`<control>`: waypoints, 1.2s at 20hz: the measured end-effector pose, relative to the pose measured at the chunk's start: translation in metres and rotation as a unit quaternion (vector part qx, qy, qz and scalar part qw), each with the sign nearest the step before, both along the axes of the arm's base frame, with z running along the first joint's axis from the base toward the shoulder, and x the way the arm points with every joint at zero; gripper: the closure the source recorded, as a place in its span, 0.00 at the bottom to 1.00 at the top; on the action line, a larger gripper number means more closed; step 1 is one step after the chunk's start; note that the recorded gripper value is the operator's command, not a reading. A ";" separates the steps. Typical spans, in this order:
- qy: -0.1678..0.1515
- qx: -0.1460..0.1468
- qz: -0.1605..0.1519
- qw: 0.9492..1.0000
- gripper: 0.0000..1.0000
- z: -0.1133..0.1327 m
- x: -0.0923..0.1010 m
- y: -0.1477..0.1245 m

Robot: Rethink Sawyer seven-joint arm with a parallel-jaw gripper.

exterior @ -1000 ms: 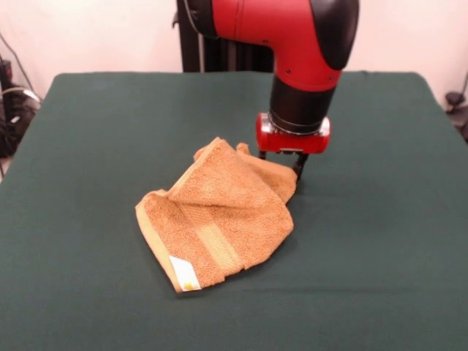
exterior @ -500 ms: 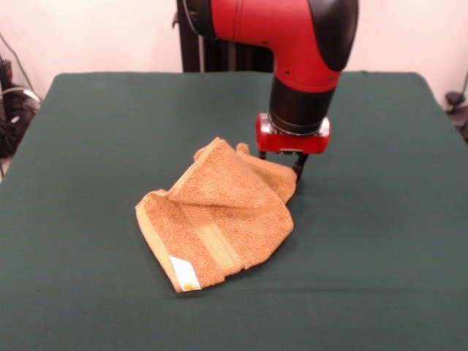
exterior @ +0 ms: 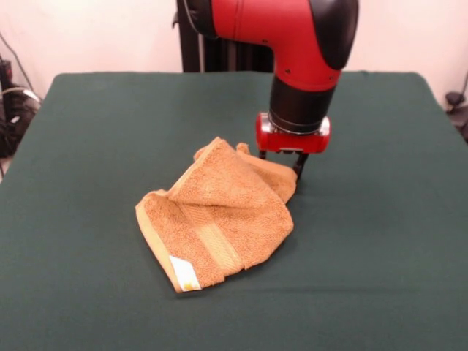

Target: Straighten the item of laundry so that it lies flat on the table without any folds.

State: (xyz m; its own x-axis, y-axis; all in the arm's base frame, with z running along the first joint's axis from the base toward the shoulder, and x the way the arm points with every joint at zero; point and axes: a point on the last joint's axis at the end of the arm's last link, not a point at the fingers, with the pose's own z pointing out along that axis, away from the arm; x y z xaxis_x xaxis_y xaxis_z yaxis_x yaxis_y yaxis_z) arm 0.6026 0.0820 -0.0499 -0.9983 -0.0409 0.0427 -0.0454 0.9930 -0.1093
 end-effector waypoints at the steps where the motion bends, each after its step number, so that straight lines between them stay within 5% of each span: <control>1: -0.004 -0.002 0.002 1.000 0.00 0.000 -0.001 0.001; 12: -0.047 -0.045 0.043 0.997 0.00 0.000 -0.012 0.013; 24: -0.055 -0.078 0.045 0.994 0.00 -0.001 -0.013 0.021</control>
